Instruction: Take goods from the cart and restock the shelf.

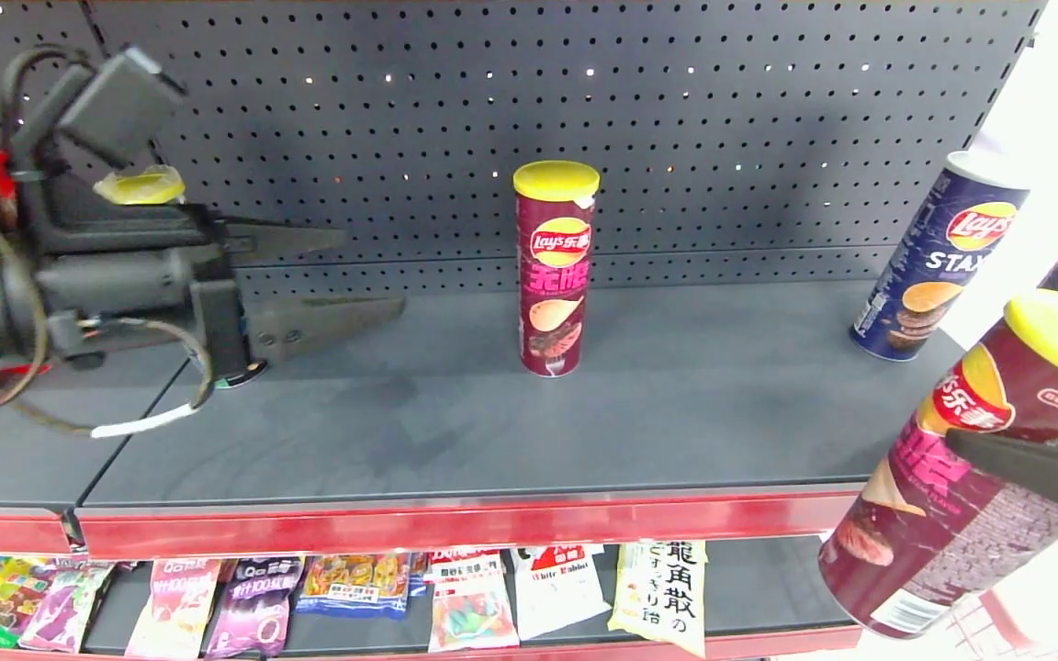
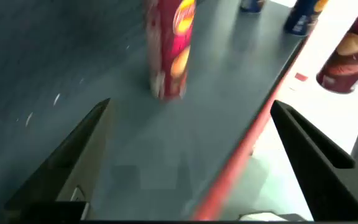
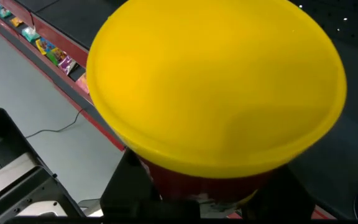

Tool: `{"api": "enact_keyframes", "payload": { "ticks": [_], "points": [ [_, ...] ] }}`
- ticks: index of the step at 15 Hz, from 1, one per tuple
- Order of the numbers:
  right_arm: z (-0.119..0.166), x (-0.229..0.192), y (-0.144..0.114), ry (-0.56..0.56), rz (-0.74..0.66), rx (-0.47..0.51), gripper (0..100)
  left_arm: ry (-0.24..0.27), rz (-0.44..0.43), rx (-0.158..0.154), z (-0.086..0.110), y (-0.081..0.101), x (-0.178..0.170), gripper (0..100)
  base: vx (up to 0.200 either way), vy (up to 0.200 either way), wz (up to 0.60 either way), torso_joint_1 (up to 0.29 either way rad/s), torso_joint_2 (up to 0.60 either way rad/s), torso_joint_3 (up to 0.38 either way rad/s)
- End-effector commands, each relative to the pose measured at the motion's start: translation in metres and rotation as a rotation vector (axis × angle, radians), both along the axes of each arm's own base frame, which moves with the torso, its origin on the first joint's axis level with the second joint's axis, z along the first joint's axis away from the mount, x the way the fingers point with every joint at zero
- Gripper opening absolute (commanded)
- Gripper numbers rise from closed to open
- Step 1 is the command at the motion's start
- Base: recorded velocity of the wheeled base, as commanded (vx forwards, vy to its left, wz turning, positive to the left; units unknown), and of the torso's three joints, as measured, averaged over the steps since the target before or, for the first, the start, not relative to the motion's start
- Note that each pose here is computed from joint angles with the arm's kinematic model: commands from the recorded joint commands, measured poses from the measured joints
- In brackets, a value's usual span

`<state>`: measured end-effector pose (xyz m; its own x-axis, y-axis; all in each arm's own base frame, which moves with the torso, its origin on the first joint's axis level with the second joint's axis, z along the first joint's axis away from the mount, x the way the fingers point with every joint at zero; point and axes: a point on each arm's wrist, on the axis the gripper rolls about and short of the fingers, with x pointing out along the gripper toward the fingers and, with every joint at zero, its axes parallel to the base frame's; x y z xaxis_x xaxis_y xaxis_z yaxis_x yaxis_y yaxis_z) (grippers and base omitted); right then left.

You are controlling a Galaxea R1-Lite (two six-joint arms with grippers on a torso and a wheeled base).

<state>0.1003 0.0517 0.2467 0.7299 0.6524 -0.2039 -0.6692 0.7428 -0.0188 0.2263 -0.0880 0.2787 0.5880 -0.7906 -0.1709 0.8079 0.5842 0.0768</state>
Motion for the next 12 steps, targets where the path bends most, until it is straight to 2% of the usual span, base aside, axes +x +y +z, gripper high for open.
{"api": "enact_keyframes", "payload": {
  "ticks": [1, 5, 9, 12],
  "points": [
    [0.000, 0.000, 0.000, -0.003, -0.001, 0.000, 0, 0.024, -0.098, 0.053, -0.026, -0.047, 0.081, 100, 0.000, 0.000, 0.00, 0.000, 0.00, 0.000],
    [0.001, 0.000, 0.000, -0.005, -0.003, 0.001, 0, -0.009, -0.099, 0.055, -0.028, -0.062, 0.114, 100, 0.000, 0.000, 0.00, 0.000, 0.00, 0.000],
    [0.000, -0.001, -0.001, -0.005, -0.016, -0.002, 0, -0.038, -0.115, 0.042, -0.023, -0.070, 0.125, 100, 0.000, 0.000, 0.00, 0.000, 0.00, 0.000],
    [0.000, -0.001, -0.001, -0.005, -0.016, -0.002, 0, -0.021, -0.145, 0.046, -0.030, -0.082, 0.126, 100, 0.000, 0.000, 0.00, 0.000, 0.00, 0.000]
  ]
}}
